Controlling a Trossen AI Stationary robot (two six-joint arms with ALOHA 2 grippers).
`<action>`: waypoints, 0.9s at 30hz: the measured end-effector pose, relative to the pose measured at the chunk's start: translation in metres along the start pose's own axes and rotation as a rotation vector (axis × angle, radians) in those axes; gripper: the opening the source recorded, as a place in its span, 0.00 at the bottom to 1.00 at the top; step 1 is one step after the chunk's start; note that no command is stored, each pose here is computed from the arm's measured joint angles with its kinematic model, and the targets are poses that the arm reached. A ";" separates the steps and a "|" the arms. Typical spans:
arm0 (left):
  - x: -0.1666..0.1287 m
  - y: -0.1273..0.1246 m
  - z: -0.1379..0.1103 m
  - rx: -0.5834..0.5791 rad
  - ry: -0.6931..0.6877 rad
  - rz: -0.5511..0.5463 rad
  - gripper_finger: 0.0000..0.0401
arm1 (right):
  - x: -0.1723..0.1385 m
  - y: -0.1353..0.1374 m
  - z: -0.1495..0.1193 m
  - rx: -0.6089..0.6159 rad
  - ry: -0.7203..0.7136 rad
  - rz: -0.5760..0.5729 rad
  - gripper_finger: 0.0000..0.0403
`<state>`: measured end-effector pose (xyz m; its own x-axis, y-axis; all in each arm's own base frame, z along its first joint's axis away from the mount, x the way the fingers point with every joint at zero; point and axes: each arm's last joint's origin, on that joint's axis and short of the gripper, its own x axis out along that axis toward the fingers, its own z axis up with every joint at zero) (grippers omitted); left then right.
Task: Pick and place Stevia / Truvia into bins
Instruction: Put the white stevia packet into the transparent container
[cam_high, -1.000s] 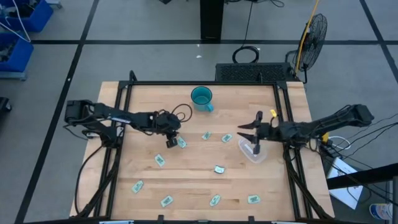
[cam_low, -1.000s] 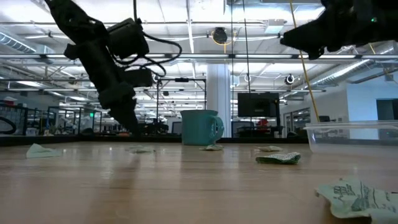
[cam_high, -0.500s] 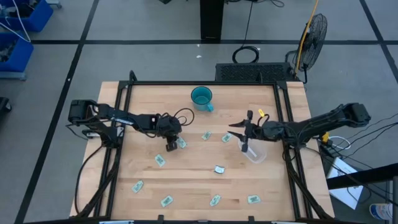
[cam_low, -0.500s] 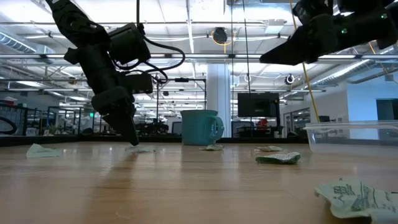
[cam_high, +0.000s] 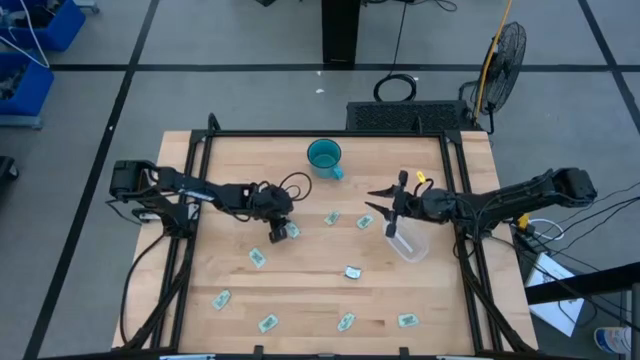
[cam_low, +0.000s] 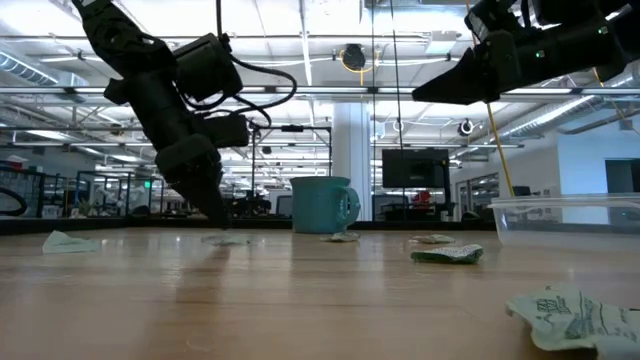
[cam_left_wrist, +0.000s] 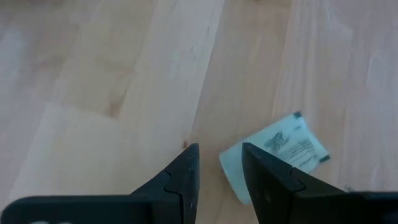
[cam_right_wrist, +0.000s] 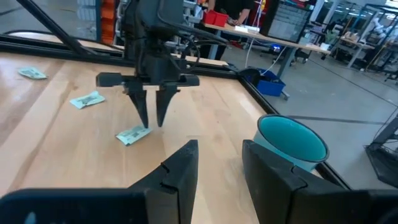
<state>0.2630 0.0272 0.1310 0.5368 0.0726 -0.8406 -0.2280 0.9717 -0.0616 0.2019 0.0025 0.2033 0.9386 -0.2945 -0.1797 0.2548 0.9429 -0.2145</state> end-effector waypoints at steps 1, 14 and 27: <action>0.001 0.000 -0.003 -0.006 0.010 0.002 0.32 | 0.000 -0.001 0.000 0.000 0.001 -0.004 0.30; 0.009 0.004 -0.032 -0.089 -0.036 -0.003 0.32 | 0.003 -0.009 -0.001 -0.013 0.002 -0.043 0.29; 0.010 0.005 -0.033 -0.110 -0.079 -0.007 0.32 | 0.046 0.014 -0.004 -0.060 -0.067 0.302 0.32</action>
<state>0.2402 0.0250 0.1044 0.5997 0.0880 -0.7953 -0.3094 0.9422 -0.1290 0.2480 0.0014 0.1885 0.9836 0.0103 -0.1803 -0.0501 0.9747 -0.2176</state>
